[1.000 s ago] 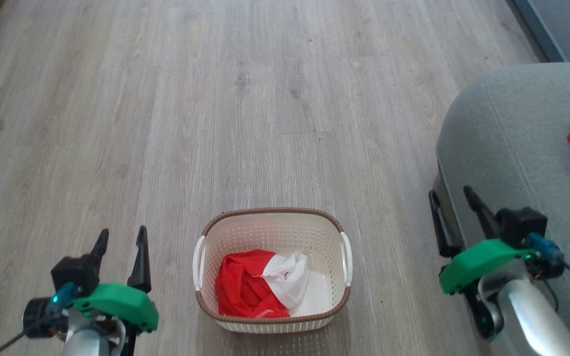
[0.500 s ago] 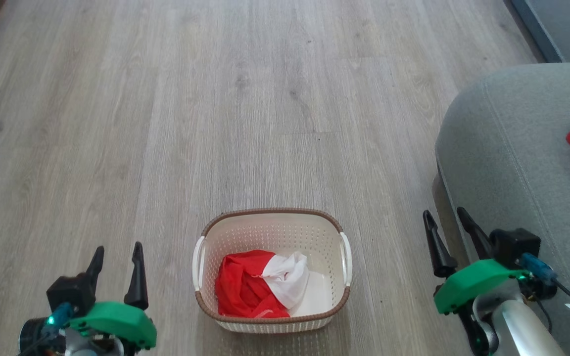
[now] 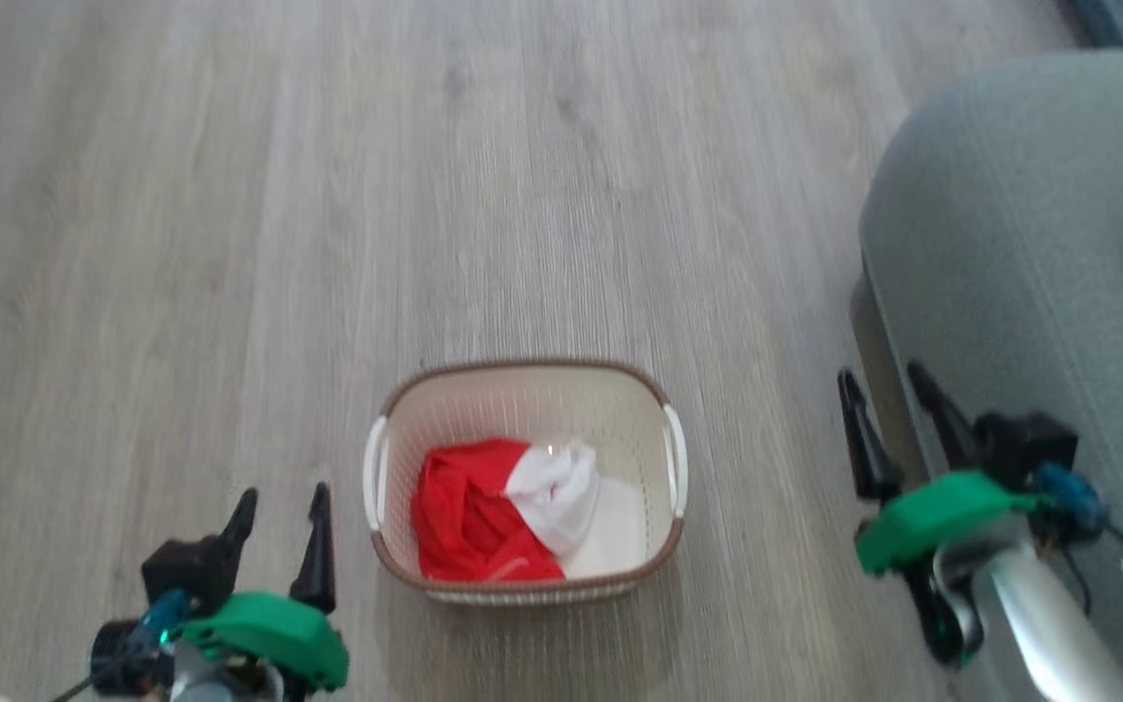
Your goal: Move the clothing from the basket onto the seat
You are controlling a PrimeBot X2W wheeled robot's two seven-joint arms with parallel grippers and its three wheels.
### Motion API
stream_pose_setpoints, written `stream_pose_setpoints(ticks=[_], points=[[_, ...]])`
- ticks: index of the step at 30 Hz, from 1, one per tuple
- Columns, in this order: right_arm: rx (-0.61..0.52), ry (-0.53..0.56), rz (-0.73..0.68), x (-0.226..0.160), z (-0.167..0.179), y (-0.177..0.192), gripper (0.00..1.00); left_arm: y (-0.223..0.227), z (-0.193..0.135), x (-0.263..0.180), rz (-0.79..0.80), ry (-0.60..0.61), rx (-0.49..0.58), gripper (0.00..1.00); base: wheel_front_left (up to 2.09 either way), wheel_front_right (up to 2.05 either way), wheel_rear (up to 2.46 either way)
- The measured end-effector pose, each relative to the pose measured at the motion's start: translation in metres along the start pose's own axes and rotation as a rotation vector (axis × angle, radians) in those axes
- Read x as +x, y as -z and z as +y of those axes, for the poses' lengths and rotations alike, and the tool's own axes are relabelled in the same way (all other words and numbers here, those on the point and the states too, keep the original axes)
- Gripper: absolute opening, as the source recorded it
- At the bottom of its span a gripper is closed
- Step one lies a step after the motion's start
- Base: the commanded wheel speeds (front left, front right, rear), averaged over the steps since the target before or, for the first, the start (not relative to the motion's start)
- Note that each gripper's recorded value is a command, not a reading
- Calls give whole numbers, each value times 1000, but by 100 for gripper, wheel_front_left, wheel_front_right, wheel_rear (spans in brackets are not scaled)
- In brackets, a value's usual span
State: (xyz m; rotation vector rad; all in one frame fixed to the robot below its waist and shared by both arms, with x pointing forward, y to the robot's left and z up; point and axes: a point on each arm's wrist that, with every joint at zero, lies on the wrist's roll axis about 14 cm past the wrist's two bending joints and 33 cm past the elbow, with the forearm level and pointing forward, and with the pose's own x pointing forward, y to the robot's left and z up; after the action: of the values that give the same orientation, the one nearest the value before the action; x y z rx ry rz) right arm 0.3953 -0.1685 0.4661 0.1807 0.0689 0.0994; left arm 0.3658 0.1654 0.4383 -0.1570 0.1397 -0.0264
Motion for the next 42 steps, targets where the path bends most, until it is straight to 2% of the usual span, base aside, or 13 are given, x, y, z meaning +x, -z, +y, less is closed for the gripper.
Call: stream_pose_setpoints(ticks=[6, 12, 19, 28, 37, 42], points=[[-22, -14, -53, 45, 0, -17, 100, 22, -26, 38, 72, 77, -18, 100, 0, 0, 0], [-44, -27, -52, 83, -2, -9, 100, 53, -44, 78, 154, 139, -20, 100, 0, 0, 0], [-51, -41, -25, 122, -5, 17, 100, 109, -59, 114, 284, 200, 0, 100, 0, 0, 0], [-66, -27, 37, 149, -22, 61, 100, 174, -92, 155, 414, 341, 70, 100, 0, 0, 0], [-63, -3, 106, 155, -39, 101, 100, 249, -110, 165, 596, 501, 259, 100, 0, 0, 0], [-62, 6, 129, 154, -46, 113, 100, 274, -114, 171, 665, 582, 423, 100, 0, 0, 0]])
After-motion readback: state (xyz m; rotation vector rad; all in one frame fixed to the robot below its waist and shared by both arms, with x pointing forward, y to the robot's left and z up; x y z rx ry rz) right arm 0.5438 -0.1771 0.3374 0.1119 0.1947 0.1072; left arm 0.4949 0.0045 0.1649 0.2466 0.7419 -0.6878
